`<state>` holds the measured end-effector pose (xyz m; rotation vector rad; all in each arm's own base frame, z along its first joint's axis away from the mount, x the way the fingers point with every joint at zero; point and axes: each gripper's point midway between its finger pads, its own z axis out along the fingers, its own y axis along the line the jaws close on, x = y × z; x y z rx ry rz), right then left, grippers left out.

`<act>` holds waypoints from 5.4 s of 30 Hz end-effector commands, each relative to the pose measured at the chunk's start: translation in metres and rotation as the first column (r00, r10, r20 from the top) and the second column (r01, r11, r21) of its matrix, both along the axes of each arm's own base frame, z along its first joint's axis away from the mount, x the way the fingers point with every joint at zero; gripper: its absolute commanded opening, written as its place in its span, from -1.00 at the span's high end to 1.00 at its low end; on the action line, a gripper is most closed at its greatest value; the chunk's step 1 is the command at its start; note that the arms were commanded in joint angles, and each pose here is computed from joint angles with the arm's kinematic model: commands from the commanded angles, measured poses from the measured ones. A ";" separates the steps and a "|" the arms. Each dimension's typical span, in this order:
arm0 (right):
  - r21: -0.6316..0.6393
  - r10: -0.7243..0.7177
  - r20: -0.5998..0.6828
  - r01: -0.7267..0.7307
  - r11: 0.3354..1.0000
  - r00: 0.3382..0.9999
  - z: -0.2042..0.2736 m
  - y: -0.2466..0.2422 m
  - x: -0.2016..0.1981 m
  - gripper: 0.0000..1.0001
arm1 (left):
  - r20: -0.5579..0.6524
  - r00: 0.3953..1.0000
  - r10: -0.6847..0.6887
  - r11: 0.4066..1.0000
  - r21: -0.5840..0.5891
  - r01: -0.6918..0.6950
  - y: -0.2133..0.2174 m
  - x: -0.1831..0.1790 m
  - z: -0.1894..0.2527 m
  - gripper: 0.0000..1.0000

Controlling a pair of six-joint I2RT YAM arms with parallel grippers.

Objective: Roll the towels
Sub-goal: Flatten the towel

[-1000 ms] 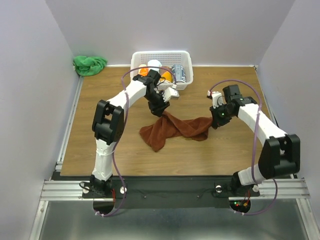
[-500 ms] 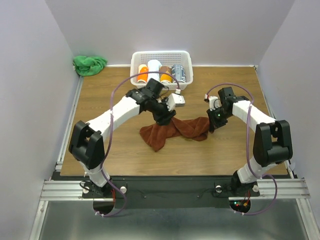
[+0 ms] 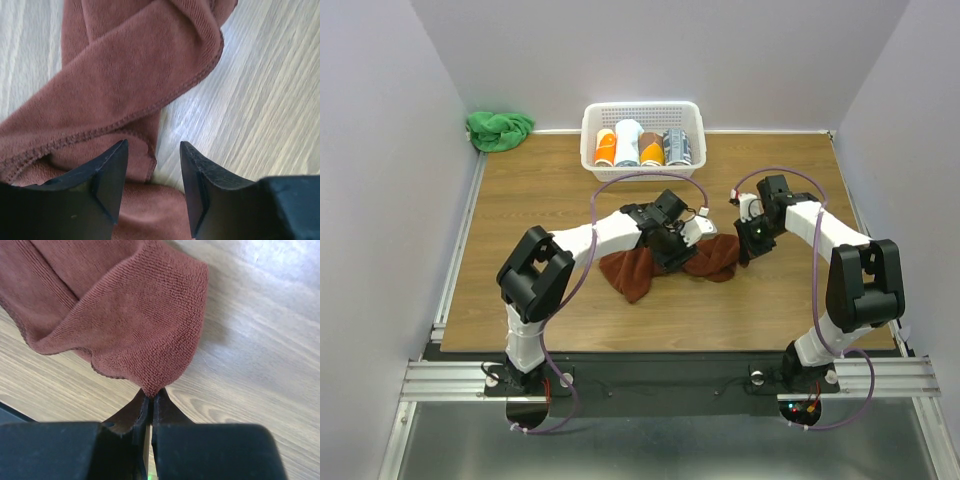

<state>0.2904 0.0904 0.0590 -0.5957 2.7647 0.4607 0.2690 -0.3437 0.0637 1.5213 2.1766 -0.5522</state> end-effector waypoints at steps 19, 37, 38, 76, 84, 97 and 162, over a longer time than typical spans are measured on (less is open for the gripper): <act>0.005 0.003 0.006 -0.003 1.000 1.000 -0.006 -0.004 0.001 0.75 | -0.007 1.000 -0.003 0.999 0.034 0.003 0.002 -0.005 -0.007 0.55; -0.097 0.064 -0.018 -0.065 0.993 0.998 -0.026 -0.028 -0.017 -0.06 | 0.015 1.000 0.016 1.000 -0.014 -0.016 0.007 0.009 0.035 1.00; -0.105 0.074 -0.011 -0.075 0.992 0.997 -0.025 -0.029 -0.017 -0.07 | 0.010 1.000 0.016 1.000 -0.015 -0.016 0.007 0.008 0.034 1.00; -0.400 0.113 0.657 0.217 0.891 0.745 0.193 -0.143 0.072 0.99 | 0.525 0.579 0.623 0.781 -0.445 -0.438 0.230 0.094 0.313 1.00; -0.527 0.278 0.562 0.078 0.847 0.779 0.225 -0.145 0.021 0.99 | 0.598 0.535 0.596 0.803 -0.449 -0.392 0.254 0.036 0.331 1.00; -0.601 0.429 0.339 -0.157 0.784 0.837 0.208 -0.142 -0.073 0.99 | 0.594 0.576 0.561 0.827 -0.429 -0.362 0.272 -0.052 0.291 1.00; -0.120 0.187 -0.072 -0.195 0.973 0.980 -0.004 -0.023 -0.009 0.16 | -0.006 0.786 0.619 0.785 0.044 -0.618 0.295 0.132 0.015 0.27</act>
